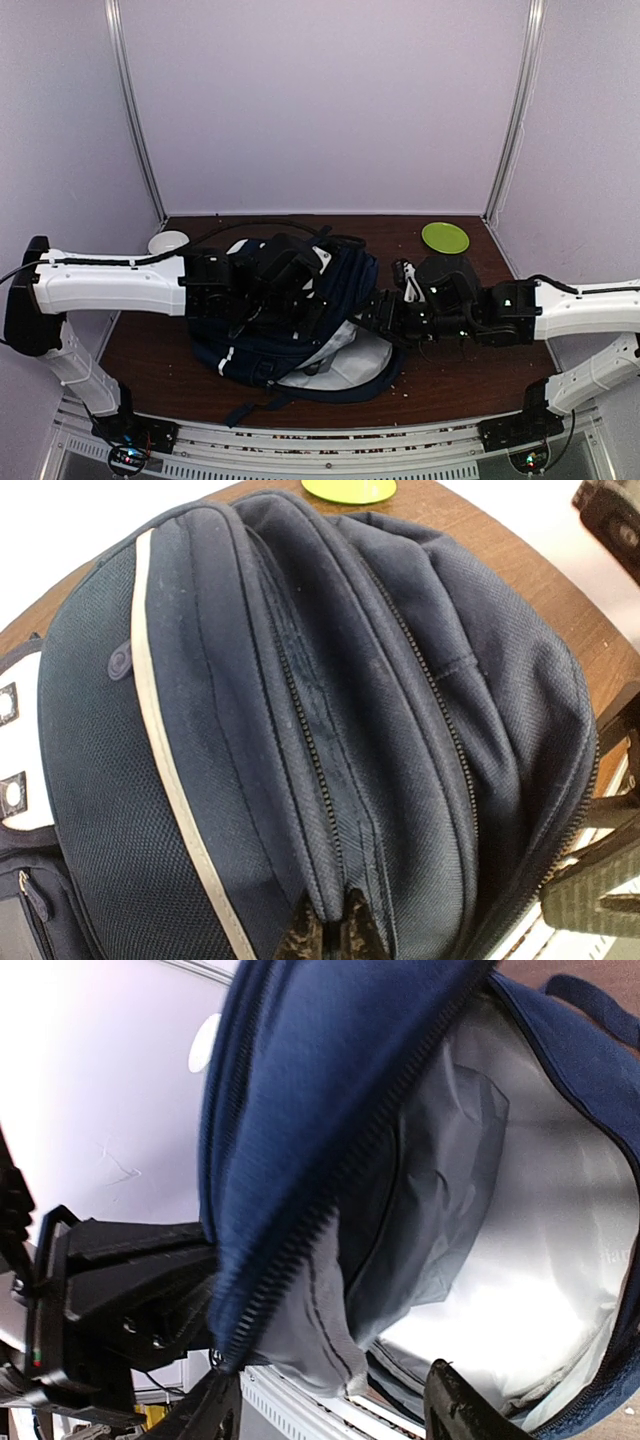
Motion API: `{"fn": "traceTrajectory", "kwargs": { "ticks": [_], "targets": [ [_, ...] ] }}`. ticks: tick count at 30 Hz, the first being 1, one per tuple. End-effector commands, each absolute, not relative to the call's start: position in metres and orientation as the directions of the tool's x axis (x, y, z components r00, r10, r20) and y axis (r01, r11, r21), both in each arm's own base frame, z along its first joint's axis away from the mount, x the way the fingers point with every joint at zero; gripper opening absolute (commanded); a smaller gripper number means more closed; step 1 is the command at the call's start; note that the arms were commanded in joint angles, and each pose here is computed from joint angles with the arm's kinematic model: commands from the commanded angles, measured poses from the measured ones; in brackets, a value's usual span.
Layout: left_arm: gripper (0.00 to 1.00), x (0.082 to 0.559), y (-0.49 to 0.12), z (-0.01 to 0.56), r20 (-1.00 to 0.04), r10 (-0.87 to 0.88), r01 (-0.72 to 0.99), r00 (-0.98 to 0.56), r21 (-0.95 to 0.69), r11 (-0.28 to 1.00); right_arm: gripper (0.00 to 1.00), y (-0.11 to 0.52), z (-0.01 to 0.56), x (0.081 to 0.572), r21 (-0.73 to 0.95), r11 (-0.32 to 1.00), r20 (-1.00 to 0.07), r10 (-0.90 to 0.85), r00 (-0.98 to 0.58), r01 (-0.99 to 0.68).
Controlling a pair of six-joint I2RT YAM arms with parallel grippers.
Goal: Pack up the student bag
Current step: Adjust the student bag at the center of the board.
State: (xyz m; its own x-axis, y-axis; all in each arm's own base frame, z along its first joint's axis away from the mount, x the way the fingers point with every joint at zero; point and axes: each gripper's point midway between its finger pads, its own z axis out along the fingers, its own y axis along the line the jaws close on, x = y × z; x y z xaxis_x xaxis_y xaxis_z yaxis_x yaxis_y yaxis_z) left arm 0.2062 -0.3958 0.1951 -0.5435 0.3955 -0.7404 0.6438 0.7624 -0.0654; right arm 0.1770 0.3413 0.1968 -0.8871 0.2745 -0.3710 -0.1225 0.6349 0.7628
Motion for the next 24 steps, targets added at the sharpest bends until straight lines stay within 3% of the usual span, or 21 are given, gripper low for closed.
{"fn": "traceTrajectory", "kwargs": {
  "ticks": [1,13,24],
  "targets": [
    [0.00,0.225,-0.393,0.230,-0.824,0.260,0.596,-0.504,-0.114,0.795,0.62,0.342,0.201,0.185,0.718,0.679,-0.427,0.256,-0.867,-0.152],
    [0.00,0.220,-0.388,0.221,-0.813,0.274,0.605,-0.513,-0.117,0.788,0.61,0.363,0.176,0.182,0.634,0.752,-0.397,0.115,-0.910,-0.182],
    [0.00,0.225,-0.381,0.230,-0.830,0.261,0.585,-0.494,-0.095,0.805,0.34,0.348,0.139,0.148,0.613,0.776,-0.310,0.067,-0.948,-0.145]
  ]
}}
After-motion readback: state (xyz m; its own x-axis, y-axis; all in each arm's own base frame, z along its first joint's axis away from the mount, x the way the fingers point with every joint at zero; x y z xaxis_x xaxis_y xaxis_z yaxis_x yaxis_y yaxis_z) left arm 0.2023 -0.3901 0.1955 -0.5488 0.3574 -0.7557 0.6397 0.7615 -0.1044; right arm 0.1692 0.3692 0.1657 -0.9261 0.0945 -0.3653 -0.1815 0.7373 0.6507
